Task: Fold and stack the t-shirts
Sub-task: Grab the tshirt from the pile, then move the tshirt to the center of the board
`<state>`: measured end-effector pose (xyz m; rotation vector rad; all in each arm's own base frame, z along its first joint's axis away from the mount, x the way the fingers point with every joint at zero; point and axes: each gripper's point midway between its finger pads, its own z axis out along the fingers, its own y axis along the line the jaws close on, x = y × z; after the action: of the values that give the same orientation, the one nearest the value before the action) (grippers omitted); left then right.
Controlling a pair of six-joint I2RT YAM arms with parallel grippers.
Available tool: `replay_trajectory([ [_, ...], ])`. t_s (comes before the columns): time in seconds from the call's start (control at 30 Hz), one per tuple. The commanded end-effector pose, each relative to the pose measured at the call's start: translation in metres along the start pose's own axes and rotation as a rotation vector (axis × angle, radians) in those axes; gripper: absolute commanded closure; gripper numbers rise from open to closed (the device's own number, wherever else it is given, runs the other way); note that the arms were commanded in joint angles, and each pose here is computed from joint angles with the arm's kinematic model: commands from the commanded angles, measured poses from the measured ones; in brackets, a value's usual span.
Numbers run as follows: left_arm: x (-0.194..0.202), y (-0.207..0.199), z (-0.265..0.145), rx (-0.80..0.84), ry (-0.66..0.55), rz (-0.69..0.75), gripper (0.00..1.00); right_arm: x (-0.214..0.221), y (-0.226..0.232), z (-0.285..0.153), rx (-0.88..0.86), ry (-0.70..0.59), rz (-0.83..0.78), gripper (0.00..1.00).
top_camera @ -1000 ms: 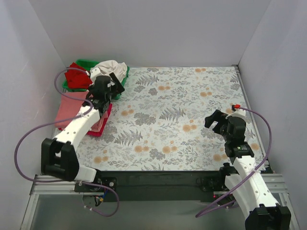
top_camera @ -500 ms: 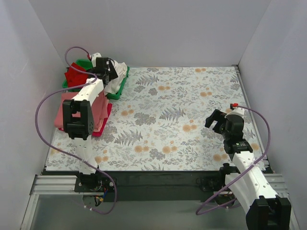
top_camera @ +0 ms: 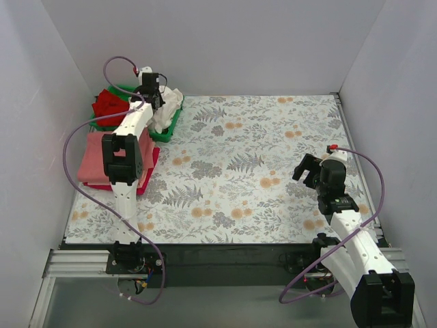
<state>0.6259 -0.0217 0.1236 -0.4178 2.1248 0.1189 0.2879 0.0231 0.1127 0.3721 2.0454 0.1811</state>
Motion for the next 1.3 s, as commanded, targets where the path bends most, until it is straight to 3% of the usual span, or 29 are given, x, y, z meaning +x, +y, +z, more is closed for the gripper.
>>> replay_trajectory([
  [0.0,-0.093,-0.024,-0.048,0.112,-0.186,-0.061,1.00,-0.033,0.005,-0.003,-0.001,-0.096,-0.002,0.02],
  [0.27,-0.230,-0.033,-0.183,0.309,-0.566,-0.222,1.00,-0.035,0.009,-0.005,-0.023,-0.103,0.011,0.02],
  [0.37,-0.253,-0.050,-0.229,0.472,-0.648,-0.220,1.00,-0.035,0.009,-0.006,-0.022,-0.108,0.013,0.02],
  [0.5,-0.273,-0.073,-0.320,0.741,-0.702,-0.185,1.00,-0.036,0.007,-0.008,-0.014,-0.121,0.017,0.02],
  [0.73,-0.245,-0.108,-0.437,1.171,-0.648,-0.079,1.00,-0.037,0.006,-0.009,-0.013,-0.128,0.015,0.02],
  [0.77,-0.232,-0.115,-0.455,1.265,-0.599,-0.050,1.00,-0.037,0.006,-0.009,-0.012,-0.130,0.014,0.02],
  [0.9,-0.200,-0.149,-0.522,1.461,-0.614,0.060,1.00,-0.043,0.007,-0.014,-0.019,-0.155,0.017,0.02],
  [1.1,-0.162,-0.185,-0.555,1.617,-0.548,0.109,1.00,-0.050,0.004,-0.021,-0.010,-0.200,0.015,0.02],
  [1.27,-0.150,-0.218,-0.538,1.635,-0.446,0.044,1.00,-0.052,0.002,-0.023,-0.004,-0.209,-0.001,0.02],
])
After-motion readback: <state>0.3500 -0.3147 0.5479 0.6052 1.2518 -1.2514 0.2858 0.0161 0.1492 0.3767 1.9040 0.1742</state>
